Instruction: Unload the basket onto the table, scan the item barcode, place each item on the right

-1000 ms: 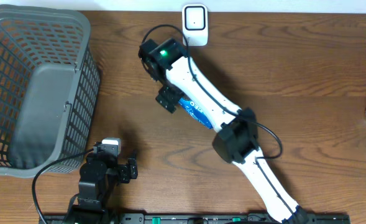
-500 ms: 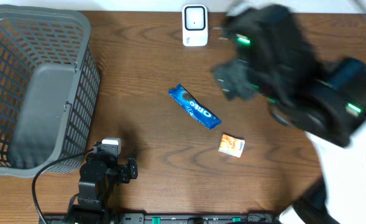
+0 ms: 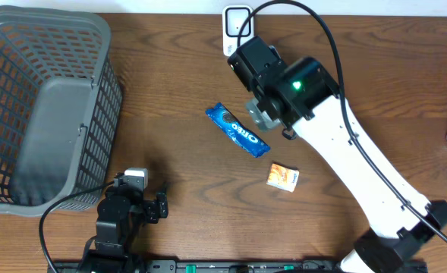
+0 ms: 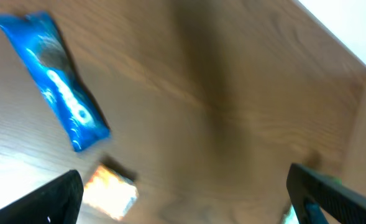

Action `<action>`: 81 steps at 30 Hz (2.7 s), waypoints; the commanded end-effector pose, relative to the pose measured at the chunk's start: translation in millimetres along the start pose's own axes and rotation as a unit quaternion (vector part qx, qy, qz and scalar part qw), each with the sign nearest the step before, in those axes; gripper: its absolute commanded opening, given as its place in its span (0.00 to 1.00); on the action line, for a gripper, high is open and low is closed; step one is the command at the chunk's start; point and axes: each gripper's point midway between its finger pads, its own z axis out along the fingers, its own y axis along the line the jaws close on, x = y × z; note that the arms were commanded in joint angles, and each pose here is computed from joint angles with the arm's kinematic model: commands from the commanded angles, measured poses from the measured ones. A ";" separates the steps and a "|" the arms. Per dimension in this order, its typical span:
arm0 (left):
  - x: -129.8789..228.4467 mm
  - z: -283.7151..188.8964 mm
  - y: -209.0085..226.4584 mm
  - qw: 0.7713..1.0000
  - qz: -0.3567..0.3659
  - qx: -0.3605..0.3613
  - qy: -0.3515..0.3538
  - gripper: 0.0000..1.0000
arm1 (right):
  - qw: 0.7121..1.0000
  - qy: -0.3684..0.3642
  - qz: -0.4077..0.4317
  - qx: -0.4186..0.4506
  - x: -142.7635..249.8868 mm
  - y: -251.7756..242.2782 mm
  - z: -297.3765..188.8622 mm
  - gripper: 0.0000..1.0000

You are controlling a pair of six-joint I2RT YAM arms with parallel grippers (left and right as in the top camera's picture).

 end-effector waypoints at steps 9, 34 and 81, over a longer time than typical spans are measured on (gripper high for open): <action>5.5 2.2 1.1 1.000 -0.002 -0.002 0.005 0.90 | 0.989 -0.020 -0.147 -0.027 20.5 98.0 110.0 0.99; 5.5 2.2 1.2 1.000 -0.002 -0.003 0.005 0.90 | 0.957 0.030 -0.285 0.041 55.2 178.1 208.6 0.88; 5.5 2.2 1.1 1.000 -0.002 -0.002 0.005 0.90 | 0.649 -0.075 -0.061 -0.755 35.1 161.9 86.5 0.01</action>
